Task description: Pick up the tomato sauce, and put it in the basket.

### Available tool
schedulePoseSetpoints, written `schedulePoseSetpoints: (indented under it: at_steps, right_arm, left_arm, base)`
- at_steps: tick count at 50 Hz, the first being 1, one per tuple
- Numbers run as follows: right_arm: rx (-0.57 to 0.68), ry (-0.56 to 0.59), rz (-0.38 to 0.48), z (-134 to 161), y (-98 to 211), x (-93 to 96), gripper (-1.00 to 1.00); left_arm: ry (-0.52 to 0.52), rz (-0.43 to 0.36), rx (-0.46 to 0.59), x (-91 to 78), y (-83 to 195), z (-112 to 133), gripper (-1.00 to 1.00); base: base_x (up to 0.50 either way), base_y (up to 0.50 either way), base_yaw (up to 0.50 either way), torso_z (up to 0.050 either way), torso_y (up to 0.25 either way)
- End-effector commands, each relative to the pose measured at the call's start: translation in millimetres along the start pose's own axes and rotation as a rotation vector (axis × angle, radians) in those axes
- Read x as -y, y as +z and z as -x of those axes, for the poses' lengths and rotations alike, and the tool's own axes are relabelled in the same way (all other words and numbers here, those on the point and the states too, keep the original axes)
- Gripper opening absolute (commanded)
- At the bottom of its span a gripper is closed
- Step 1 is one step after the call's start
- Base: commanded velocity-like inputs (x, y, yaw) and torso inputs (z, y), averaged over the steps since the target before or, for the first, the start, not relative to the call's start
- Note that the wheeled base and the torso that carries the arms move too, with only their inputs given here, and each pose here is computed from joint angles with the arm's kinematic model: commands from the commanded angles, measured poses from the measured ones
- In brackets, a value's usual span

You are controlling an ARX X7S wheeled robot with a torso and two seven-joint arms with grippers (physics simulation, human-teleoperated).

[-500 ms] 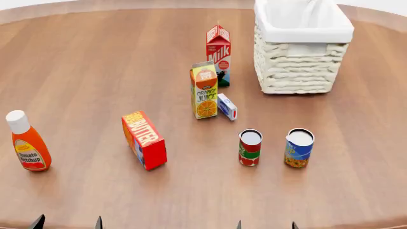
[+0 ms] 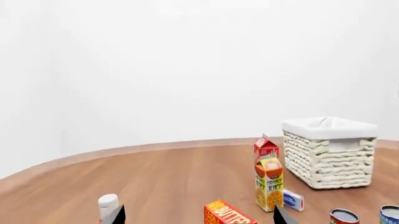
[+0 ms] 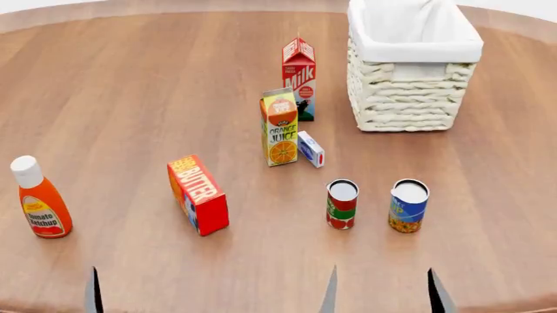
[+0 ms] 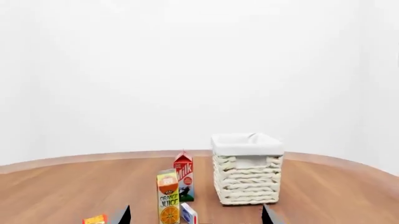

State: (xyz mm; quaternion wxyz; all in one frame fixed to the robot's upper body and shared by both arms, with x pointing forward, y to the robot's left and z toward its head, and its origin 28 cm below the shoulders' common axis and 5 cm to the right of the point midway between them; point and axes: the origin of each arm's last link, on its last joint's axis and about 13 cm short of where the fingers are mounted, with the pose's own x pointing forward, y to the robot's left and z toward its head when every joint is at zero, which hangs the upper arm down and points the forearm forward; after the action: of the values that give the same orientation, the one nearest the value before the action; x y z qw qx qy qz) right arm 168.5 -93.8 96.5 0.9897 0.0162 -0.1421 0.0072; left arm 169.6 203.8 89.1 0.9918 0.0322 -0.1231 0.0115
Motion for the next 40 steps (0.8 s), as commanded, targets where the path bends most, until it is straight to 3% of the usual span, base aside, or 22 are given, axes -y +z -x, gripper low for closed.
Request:
schedulePoseSetpoints:
  at_steps: [1, 15, 22, 23, 40]
  right_arm:
    - [0.149, 0.026, -0.024, 20.0, 50.7, -5.1, 1.0]
    - [0.204, 0.038, -0.036, 25.2, 62.0, -4.1, 1.0]
    - [0.199, 0.04, -0.037, 23.8, 59.9, -4.2, 1.0]
    - [0.199, 0.042, -0.04, 23.9, 59.8, -4.2, 1.0]
    - [0.191, 0.046, -0.038, 24.4, 58.9, -4.8, 1.0]
  left_arm:
    - [0.016, 0.002, 0.165, -2.9, 56.3, 26.1, 1.0]
    - [0.005, 0.004, 0.199, -1.9, 64.2, 32.0, 1.0]
    - [0.022, -0.023, 0.194, -2.2, 60.8, 30.1, 1.0]
    - [0.007, 0.002, 0.187, -1.9, 60.4, 29.9, 1.0]
    - [0.014, -0.007, 0.181, -1.2, 58.8, 28.9, 1.0]
  base:
    - [0.0, 0.0, 0.0, 0.0, 0.0]
    - [0.02, 0.0, 0.0, 0.0, 0.0]
    - [0.47, 0.0, 0.0, 0.0, 0.0]
    - [0.5, 0.0, 0.0, 0.0, 0.0]
    - [0.5, 0.0, 0.0, 0.0, 0.0]
